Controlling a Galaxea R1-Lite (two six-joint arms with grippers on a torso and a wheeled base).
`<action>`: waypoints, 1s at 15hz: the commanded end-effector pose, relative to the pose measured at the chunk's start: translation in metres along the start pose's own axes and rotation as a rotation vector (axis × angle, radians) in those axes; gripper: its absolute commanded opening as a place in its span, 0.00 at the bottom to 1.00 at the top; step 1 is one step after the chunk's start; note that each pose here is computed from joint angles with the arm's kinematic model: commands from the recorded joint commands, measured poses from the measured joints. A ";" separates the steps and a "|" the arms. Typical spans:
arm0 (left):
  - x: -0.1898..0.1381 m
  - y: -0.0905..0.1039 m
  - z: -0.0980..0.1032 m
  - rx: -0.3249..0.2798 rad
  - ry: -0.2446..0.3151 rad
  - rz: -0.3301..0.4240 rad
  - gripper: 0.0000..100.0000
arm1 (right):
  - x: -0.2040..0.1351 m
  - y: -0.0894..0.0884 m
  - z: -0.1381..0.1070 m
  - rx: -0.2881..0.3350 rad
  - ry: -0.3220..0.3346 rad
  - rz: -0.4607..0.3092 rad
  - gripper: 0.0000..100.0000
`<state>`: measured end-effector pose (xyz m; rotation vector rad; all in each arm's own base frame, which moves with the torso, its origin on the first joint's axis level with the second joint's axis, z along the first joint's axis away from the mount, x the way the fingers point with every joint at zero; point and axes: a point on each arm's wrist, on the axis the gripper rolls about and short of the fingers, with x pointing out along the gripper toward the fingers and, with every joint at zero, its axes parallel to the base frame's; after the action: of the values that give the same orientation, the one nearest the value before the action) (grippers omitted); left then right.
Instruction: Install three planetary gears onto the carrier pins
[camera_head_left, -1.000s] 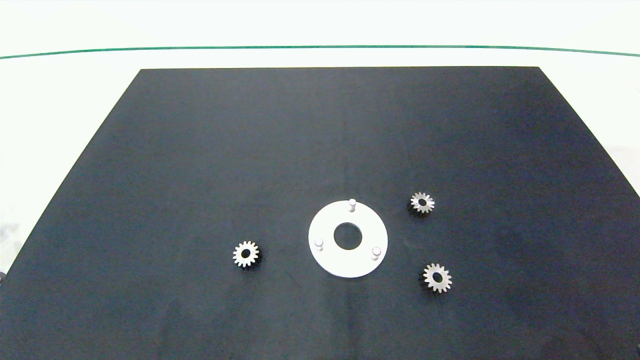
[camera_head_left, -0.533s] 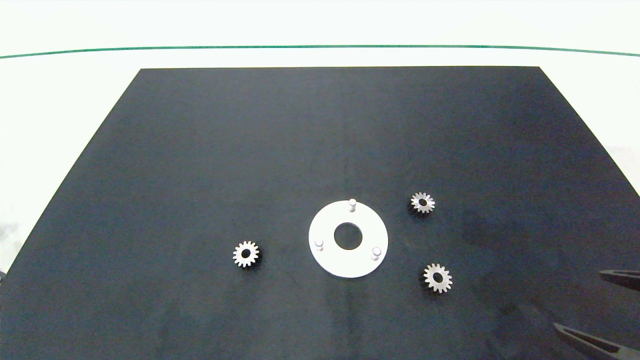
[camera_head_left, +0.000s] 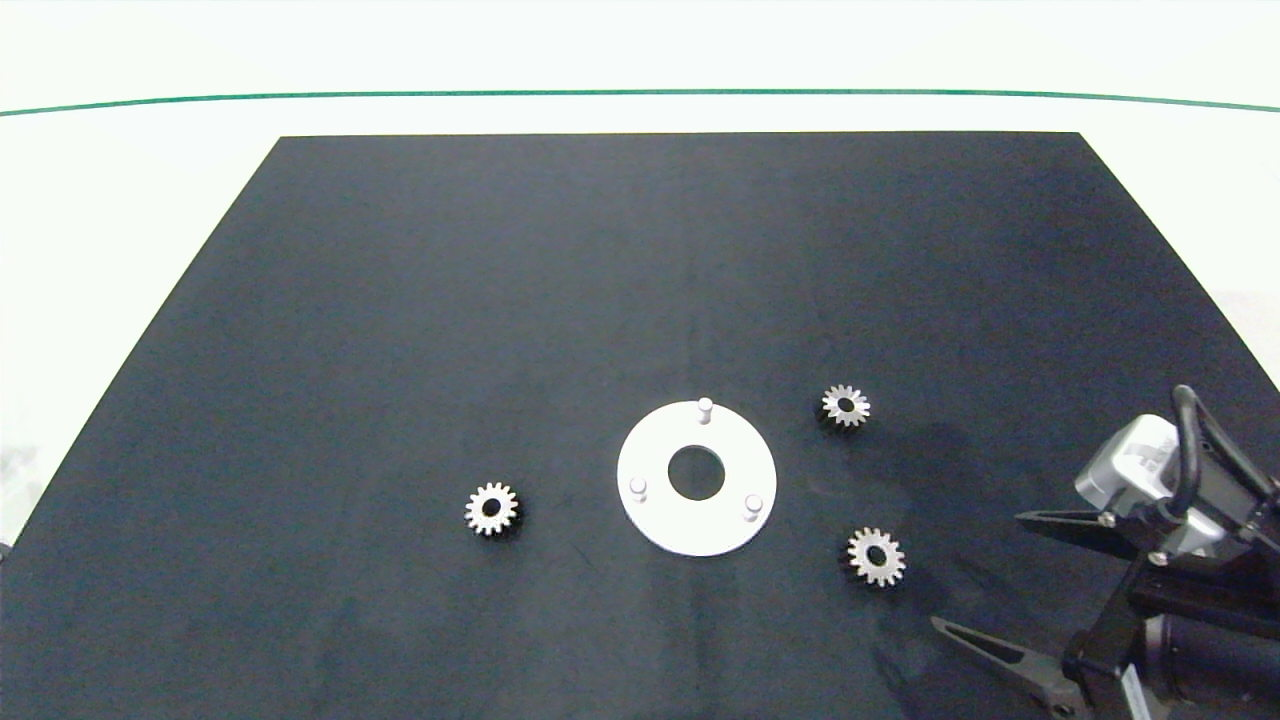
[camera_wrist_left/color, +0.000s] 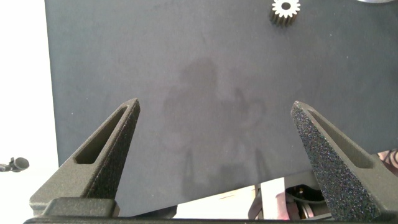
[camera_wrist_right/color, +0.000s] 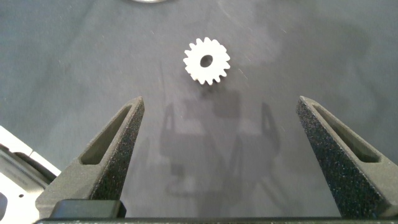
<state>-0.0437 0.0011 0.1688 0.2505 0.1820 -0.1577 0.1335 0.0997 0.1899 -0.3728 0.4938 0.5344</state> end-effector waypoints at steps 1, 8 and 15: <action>0.000 0.000 0.000 0.002 0.001 -0.002 1.00 | 0.027 0.006 -0.002 -0.019 0.074 0.015 1.00; 0.000 0.000 -0.001 0.002 -0.002 -0.001 1.00 | 0.054 0.010 0.001 -0.021 0.084 0.008 1.00; -0.001 0.000 0.000 0.003 -0.008 -0.001 1.00 | 0.076 0.012 0.000 -0.019 0.099 0.002 1.00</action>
<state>-0.0441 0.0012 0.1689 0.2511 0.1730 -0.1579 0.1811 0.1369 0.1507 -0.4098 0.5715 0.5241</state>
